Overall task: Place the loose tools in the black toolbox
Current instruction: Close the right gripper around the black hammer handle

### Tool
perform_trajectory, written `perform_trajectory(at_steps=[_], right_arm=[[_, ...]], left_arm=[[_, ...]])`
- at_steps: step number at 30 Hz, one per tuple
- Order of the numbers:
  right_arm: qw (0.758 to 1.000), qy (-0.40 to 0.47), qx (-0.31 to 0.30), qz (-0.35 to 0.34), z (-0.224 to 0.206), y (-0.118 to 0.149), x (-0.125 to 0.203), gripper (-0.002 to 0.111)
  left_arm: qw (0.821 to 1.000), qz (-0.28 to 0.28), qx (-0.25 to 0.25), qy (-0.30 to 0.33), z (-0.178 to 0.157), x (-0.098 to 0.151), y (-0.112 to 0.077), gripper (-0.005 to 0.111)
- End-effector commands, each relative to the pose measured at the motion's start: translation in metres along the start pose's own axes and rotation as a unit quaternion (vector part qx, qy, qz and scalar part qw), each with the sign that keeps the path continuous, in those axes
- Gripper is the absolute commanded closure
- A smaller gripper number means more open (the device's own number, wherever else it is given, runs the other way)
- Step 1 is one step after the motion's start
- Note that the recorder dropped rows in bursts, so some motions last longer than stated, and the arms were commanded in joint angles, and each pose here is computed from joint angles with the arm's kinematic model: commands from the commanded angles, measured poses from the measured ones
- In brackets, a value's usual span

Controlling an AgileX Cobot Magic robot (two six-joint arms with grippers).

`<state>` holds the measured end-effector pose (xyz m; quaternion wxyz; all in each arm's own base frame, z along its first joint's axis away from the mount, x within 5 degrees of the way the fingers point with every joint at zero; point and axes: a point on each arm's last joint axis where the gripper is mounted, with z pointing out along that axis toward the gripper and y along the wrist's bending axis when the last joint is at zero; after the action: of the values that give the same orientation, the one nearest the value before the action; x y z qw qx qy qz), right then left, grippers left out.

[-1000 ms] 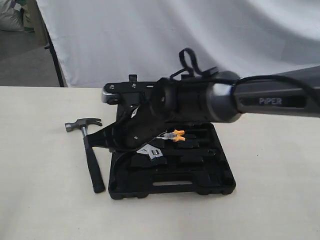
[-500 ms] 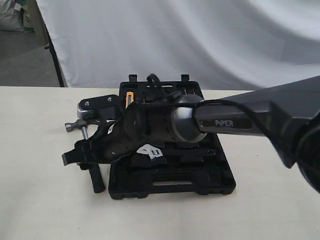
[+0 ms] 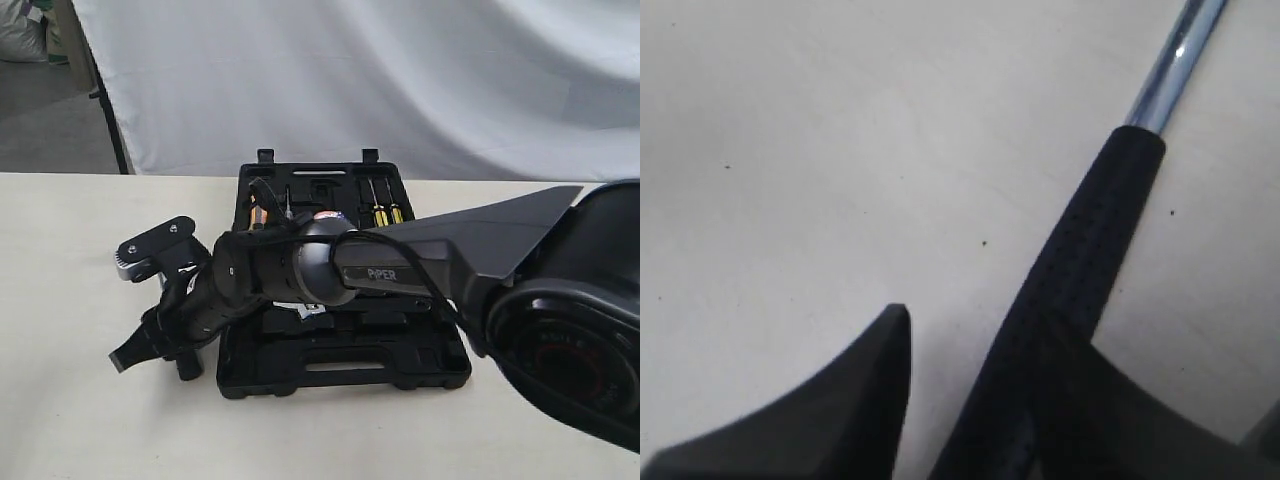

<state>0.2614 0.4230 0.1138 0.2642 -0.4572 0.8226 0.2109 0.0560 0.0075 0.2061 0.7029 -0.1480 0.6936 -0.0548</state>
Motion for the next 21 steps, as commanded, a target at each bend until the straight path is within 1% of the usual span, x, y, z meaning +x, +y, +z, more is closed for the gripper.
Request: perform_trajectory(at_steps=[1,3,8,11,13,15,17,21], right_arm=[[0.999,0.04,-0.009,-0.003,0.009,0.003,0.014,0.091],[0.998,0.06,-0.017,0.001,0.009,0.006,0.018,0.092],[0.987,0.151,-0.053,0.012,0.005,0.013,0.034,0.092],[0.974,0.213,-0.081,0.01,-0.011,0.019,0.037,0.092],[0.969,0.228,-0.091,0.007,-0.023,0.022,0.034,0.092],[0.97,0.225,-0.094,-0.005,-0.036,0.024,0.027,0.092],[0.974,0.204,-0.093,-0.014,-0.052,0.026,0.014,0.092],[0.99,0.111,-0.079,-0.023,-0.091,0.029,-0.019,0.092]], left_arm=[[1.0,0.0,-0.01,-0.01,0.0,-0.002,0.001,0.106],[1.0,0.0,-0.01,-0.01,0.0,-0.002,0.001,0.106],[1.0,0.0,-0.01,-0.01,0.0,-0.002,0.001,0.106],[1.0,0.0,-0.01,-0.01,0.0,-0.002,0.001,0.106],[1.0,0.0,-0.01,-0.01,0.0,-0.002,0.001,0.106],[1.0,0.0,-0.01,-0.01,0.0,-0.002,0.001,0.106],[1.0,0.0,-0.01,-0.01,0.0,-0.002,0.001,0.106],[1.0,0.0,-0.01,-0.01,0.0,-0.002,0.001,0.106]])
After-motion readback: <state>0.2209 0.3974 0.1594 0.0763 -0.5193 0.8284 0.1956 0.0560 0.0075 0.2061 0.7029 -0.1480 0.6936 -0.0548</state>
